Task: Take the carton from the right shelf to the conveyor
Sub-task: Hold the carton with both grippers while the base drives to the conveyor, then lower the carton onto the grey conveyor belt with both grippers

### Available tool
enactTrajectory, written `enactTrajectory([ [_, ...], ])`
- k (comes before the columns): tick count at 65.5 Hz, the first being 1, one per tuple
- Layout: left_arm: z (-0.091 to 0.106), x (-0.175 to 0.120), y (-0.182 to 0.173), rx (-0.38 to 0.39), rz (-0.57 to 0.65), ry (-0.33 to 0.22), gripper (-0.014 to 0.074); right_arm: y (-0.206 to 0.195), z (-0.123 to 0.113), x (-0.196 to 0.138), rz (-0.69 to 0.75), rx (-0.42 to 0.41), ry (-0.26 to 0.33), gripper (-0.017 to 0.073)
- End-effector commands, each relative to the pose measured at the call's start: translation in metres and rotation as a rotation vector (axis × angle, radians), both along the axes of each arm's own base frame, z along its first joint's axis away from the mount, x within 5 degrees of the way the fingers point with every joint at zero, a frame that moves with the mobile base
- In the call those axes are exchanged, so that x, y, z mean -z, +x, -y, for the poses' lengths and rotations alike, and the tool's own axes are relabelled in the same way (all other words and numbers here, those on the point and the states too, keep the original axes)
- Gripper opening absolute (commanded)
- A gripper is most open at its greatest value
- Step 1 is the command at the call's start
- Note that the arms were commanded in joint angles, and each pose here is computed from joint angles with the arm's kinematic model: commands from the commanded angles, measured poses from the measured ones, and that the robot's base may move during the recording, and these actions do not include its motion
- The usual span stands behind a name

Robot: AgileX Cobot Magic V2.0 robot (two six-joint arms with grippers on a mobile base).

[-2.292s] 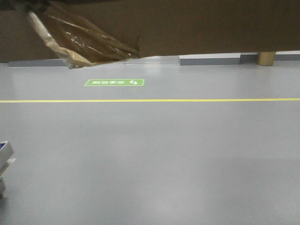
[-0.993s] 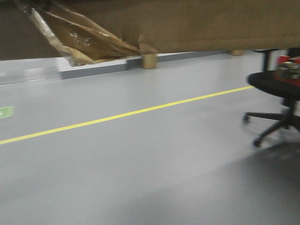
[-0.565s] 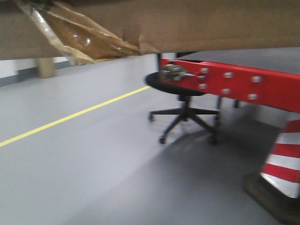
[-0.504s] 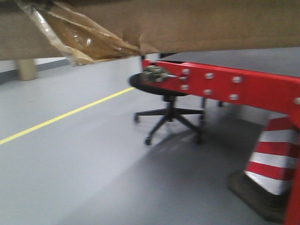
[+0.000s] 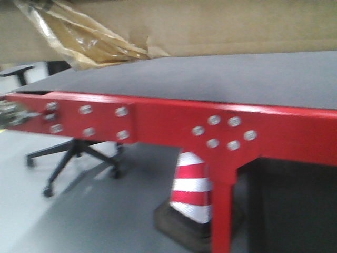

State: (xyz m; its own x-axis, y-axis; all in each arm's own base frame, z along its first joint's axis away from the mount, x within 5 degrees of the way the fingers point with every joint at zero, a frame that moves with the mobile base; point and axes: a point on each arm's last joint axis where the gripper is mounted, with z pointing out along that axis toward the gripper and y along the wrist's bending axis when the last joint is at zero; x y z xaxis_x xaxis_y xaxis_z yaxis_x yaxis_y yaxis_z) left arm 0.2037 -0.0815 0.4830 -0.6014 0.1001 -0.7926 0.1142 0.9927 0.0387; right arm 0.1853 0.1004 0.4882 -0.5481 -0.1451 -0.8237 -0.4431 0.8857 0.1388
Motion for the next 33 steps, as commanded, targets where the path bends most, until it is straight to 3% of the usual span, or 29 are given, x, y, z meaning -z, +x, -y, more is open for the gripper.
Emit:
enactTrajectory([
  [1, -0.0125, -0.0086, -0.0014, -0.055, 0.077, 0.091, -0.0009, -0.0038, 0.0030, -0.0078, 0.063, -0.004, 0.003, -0.0074],
  [16, -0.0185, -0.0116, 0.0000, -0.093, 0.112, 0.153, -0.0009, -0.0038, 0.0030, -0.0078, 0.063, -0.004, 0.003, -0.0074],
  [33, -0.0199, -0.0125, 0.0003, -0.103, 0.121, 0.169, -0.0009, -0.0038, 0.0030, -0.0078, 0.063, -0.004, 0.003, -0.0074],
])
